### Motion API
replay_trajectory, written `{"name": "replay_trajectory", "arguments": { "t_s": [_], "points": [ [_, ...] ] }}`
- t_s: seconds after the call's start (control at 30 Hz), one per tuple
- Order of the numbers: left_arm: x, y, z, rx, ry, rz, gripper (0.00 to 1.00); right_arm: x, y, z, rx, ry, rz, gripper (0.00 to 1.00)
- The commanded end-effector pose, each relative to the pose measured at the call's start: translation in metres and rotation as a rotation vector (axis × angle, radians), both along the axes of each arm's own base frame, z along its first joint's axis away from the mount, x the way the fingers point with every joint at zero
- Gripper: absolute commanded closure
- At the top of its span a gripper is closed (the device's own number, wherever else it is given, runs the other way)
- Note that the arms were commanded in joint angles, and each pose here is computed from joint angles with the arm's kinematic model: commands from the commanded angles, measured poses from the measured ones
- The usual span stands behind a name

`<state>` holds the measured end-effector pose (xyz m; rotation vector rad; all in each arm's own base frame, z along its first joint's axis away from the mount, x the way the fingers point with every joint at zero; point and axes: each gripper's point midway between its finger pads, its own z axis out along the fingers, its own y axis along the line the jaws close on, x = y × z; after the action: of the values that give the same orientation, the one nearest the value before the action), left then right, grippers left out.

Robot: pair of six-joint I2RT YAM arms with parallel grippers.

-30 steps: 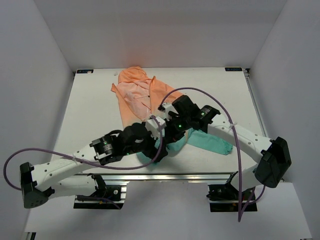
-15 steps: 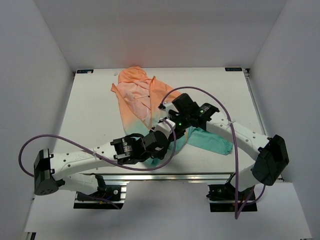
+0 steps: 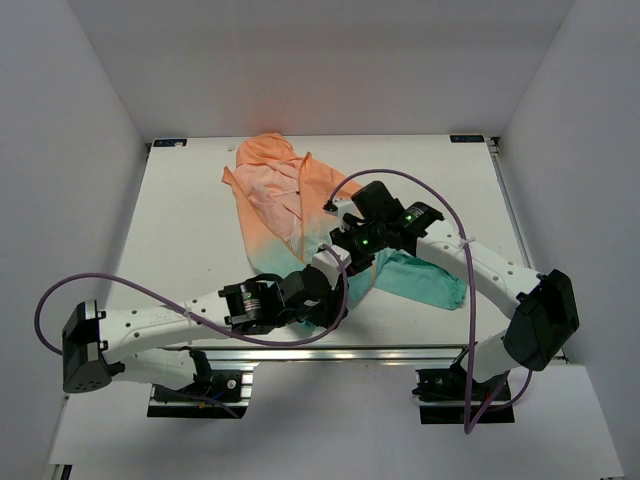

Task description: Zip up the jacket

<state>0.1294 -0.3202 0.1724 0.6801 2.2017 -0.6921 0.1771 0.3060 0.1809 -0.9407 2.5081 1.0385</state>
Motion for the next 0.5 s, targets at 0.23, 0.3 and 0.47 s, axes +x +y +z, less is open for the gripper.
{"name": "replay_trajectory", "arguments": {
  "t_s": [0.23, 0.3, 0.47],
  "points": [
    [0.062, 0.014, 0.005, 0.012, -0.149, 0.410, 0.40, -0.009, 0.007, 0.034, 0.130, -0.029, 0.018, 1.00],
    [0.068, 0.012, 0.010, -0.018, -0.172, 0.438, 0.41, -0.010, 0.007, 0.034, 0.134, -0.021, 0.023, 1.00],
    [0.073, 0.004, 0.021, -0.080, -0.215, 0.421, 0.41, -0.010, 0.007, 0.031, 0.133, -0.016, 0.019, 1.00]
  ]
}}
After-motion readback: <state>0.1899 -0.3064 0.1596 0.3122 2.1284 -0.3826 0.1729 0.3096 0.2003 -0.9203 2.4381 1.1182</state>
